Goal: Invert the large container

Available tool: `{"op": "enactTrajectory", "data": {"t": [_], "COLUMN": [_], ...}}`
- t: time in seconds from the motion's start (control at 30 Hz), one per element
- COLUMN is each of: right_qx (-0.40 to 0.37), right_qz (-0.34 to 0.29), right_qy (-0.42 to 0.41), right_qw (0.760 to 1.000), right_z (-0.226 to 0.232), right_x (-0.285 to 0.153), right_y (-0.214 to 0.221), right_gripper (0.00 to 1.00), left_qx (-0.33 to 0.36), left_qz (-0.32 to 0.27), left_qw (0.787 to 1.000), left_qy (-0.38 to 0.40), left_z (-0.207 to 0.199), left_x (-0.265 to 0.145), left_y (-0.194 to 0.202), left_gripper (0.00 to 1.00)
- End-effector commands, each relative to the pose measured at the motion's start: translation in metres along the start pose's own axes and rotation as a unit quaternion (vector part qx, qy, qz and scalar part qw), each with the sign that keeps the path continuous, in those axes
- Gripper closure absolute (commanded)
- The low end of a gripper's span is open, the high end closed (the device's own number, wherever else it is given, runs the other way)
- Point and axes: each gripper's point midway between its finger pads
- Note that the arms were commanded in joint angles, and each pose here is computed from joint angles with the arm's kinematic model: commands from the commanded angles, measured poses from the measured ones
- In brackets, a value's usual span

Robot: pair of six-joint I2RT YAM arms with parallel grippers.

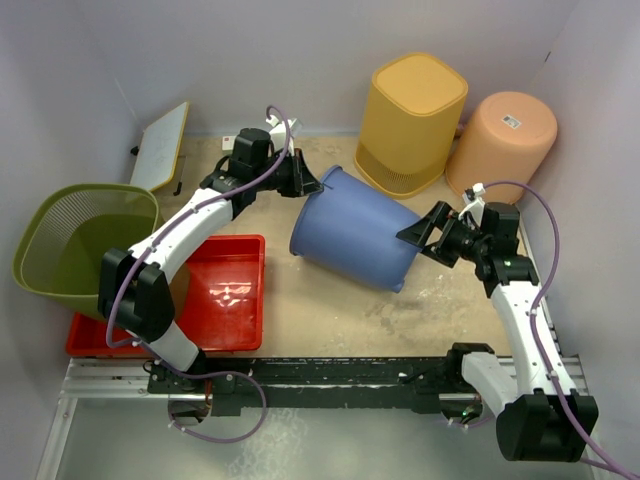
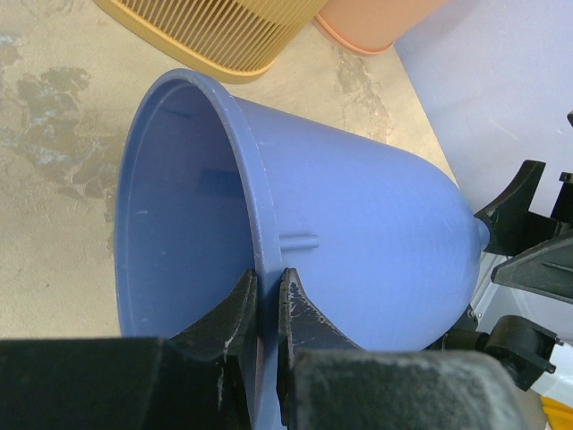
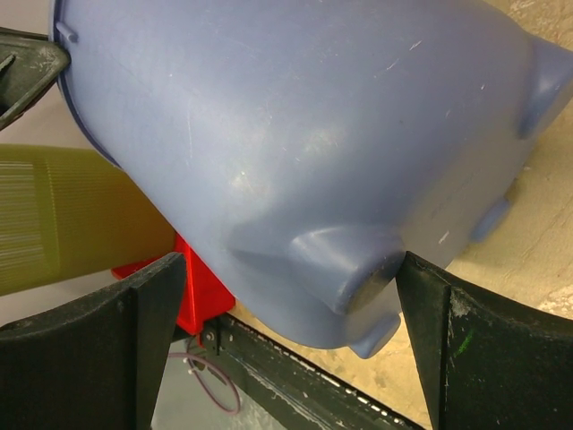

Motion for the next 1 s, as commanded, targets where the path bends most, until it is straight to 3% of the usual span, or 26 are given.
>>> {"op": "enactTrajectory", "data": {"t": [0.0, 0.47, 0.97], "right_qx": [-0.064, -0.145, -0.165], "right_qz": [-0.050, -0.088, -0.140], "right_qy": [-0.071, -0.196, -0.223], "right_qw": [0.994, 0.966, 0.950], "right_z": [0.046, 0.124, 0.151], "right_x": [-0.018, -0.060, -0.067], "right_y": [-0.032, -0.063, -0.101], "right_gripper": [0.00, 0.01, 0.01], "left_qx": [-0.026, -0.060, -0.060], "left_qz": [0.104, 0.084, 0.059], "left_qw": [0.992, 0.993, 0.996], "left_qy": [-0.071, -0.049, 0.005], "left_z": [0.053, 0.043, -0.007], "left_x": [0.008, 0.023, 0.060], "left_y": [0.066, 0.056, 0.062], "left_gripper": [1.00, 1.00, 1.00]}}
Point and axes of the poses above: each gripper's point midway between its finger pads, its own x axis out along the fingers, its own z axis along the line the jaws close on, y = z × x, and after that the axes turned 8 degrees about -x, right-handed
